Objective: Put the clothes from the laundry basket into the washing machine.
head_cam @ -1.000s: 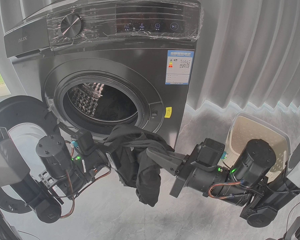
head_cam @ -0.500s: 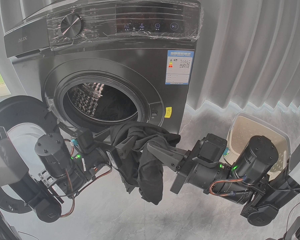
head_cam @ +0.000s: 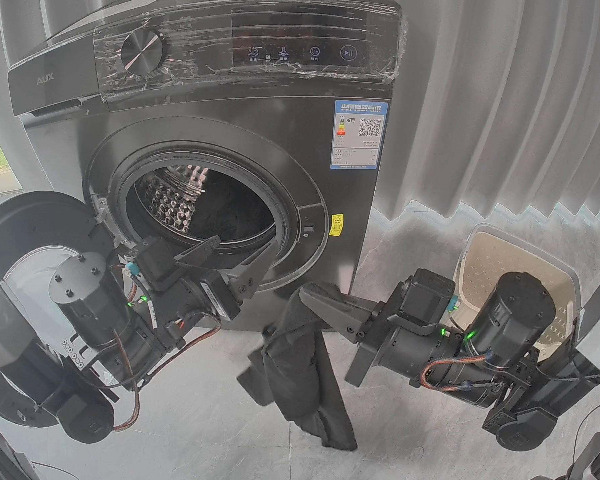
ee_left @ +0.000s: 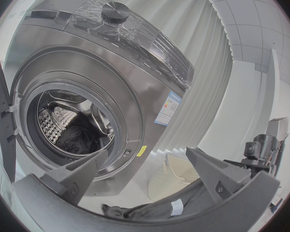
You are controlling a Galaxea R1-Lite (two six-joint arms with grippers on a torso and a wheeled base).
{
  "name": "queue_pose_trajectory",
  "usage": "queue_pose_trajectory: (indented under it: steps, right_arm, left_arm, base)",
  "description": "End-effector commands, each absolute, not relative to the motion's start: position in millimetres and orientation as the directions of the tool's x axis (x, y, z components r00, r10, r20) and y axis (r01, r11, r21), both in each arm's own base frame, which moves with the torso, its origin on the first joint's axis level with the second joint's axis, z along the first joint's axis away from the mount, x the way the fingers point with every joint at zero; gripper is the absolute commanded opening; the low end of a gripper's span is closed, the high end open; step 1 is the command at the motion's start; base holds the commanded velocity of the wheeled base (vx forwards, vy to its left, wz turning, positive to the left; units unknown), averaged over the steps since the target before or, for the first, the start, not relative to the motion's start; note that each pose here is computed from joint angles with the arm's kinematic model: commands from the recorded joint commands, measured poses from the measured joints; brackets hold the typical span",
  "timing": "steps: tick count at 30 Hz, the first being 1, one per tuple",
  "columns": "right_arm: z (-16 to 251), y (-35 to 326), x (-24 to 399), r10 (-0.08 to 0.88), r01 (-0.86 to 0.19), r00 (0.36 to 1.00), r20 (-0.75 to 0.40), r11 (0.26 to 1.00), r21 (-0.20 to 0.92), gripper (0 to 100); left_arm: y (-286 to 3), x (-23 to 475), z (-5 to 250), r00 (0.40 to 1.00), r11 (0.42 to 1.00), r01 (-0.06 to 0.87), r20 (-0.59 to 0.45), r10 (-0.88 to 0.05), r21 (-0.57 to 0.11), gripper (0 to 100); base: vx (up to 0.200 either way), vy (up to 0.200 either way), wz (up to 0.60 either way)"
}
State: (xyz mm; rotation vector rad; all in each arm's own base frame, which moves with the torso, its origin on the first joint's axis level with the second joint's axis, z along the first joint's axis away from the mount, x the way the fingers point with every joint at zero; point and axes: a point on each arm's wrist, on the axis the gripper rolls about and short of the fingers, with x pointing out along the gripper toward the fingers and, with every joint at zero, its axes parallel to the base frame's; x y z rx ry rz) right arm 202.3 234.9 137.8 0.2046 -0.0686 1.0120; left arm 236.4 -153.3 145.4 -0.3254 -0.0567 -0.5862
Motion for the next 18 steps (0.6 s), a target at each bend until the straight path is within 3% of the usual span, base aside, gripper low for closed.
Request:
queue_pose_trajectory:
  steps: [1, 11, 18]
  right_arm:
    - [141, 236, 204, 0.832, -0.848, 0.529, 0.167, 0.512, 0.137, 0]
    - [167, 241, 208, 0.813, -0.856, 0.515, 0.271, 0.504, 0.114, 0]
    - [193, 241, 207, 0.793, -0.865, 0.492, 0.36, 0.493, 0.094, 0]
  left_arm:
    - [-144, 225, 153, 0.808, 0.759, 0.587, 0.16, -0.566, -0.279, 100]
    - [-129, 210, 146, 0.762, 0.723, 0.642, 0.115, -0.637, -0.256, 100]
    - [-120, 190, 129, 0.676, 0.66, 0.727, 0.025, -0.737, -0.191, 100]
  base:
    - [0.0, 0.0, 0.0]
    - [0.0, 0.0, 0.0]
    - [0.0, 0.0, 0.0]
